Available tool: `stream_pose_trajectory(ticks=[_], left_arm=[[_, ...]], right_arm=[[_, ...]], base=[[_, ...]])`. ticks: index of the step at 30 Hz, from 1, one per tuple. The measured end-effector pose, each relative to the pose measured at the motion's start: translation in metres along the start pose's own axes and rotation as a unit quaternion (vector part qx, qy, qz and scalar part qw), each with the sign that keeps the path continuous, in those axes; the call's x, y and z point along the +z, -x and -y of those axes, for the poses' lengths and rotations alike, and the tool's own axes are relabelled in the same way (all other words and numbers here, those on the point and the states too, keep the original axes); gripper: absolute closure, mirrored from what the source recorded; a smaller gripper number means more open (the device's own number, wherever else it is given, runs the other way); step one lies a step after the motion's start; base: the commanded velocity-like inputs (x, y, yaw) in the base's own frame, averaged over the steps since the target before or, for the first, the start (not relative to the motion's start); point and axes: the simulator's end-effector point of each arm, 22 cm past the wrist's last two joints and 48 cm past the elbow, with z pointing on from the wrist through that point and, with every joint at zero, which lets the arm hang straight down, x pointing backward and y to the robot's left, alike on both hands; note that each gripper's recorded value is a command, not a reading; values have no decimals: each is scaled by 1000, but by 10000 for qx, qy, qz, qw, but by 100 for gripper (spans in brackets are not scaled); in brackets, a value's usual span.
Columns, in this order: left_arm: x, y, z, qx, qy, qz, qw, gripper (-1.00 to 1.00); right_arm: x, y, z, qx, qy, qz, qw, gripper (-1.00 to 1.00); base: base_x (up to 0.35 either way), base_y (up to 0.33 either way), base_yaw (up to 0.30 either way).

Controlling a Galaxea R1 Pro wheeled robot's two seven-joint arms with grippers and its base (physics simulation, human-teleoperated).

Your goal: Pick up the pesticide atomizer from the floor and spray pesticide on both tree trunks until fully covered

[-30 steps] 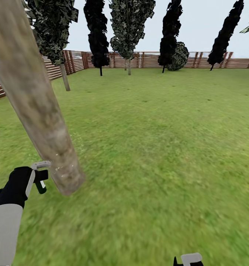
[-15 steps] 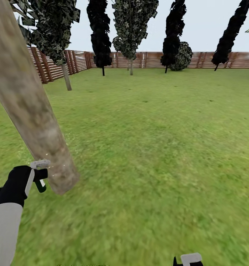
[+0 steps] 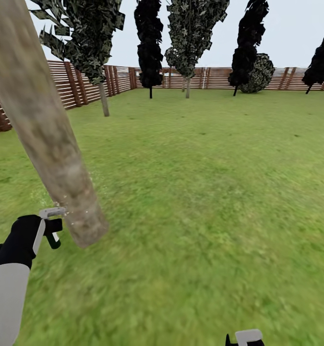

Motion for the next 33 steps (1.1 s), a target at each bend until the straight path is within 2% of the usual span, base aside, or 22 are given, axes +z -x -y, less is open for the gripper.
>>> stream_pose_trajectory(ticks=[11, 13, 17, 23, 33], left_arm=[[1, -3, -6, 40, 71, -1, 10000, 100], [-6, 13, -58, 95, 456, 105, 9989, 100], [-12, 24, -89, 50, 632, 183, 9978, 100], [-10, 20, -88, 88, 612, 158, 9980, 100], [-9, 19, -80, 79, 465, 150, 9988, 100]], right_arm=[[0, 0, -1, 3, 6, -1, 10000, -100], [0, 0, -1, 1, 7, 0, 10000, -100], [0, 0, 0, 1, 2, -2, 10000, -100], [0, 0, -1, 2, 9, -1, 10000, -100], [0, 0, 1, -3, -6, 3, 10000, -100]], base=[[291, -18, 19], [20, 0, 248], [2, 0, 208], [19, -14, 10], [185, -194, 0]])
